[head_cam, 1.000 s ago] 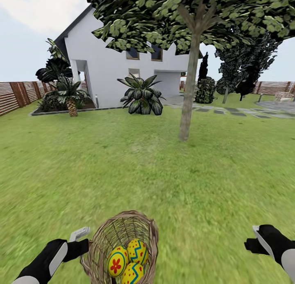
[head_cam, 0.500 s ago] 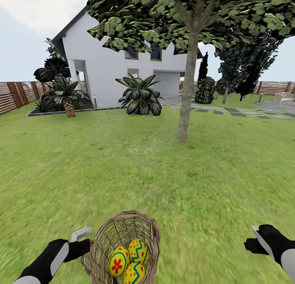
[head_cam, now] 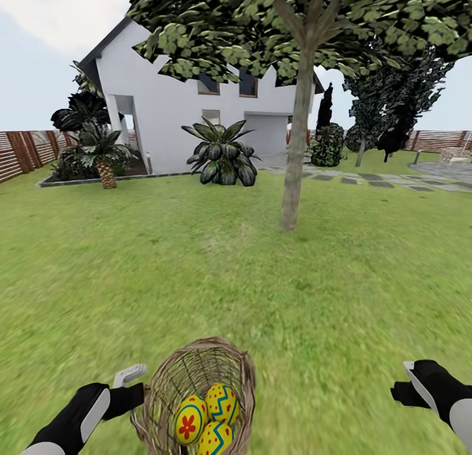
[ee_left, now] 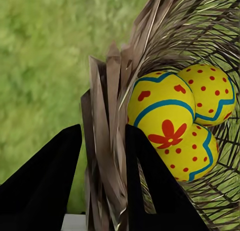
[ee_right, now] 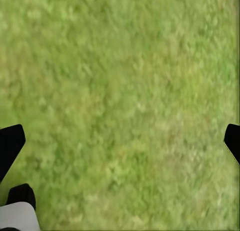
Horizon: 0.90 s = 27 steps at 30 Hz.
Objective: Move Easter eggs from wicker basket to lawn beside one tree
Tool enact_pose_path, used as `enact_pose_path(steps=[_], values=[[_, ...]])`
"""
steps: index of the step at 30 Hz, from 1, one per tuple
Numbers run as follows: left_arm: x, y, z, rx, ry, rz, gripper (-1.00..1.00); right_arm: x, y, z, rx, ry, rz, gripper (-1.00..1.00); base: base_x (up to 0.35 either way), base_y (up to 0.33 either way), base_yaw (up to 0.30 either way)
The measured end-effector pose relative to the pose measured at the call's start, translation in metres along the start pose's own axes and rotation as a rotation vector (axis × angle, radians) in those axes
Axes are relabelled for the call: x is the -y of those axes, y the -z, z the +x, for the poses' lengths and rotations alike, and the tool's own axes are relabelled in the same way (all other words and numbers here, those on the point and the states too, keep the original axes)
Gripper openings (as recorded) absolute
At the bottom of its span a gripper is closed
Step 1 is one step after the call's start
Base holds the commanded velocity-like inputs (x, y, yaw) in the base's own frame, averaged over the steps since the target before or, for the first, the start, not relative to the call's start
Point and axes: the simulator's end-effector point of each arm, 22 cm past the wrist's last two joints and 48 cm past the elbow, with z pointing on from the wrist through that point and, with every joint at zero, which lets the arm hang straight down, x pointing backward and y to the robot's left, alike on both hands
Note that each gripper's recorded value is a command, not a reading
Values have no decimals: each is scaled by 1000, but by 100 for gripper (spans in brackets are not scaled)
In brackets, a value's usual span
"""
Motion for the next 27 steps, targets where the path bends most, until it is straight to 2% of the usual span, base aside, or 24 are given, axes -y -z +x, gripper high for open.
enact_pose_path(steps=[27], values=[[-1, 0, 0, 0, 1, 0, -100, -2, 0, 1, -1, 5, -1, 100, 265, -212, 0]])
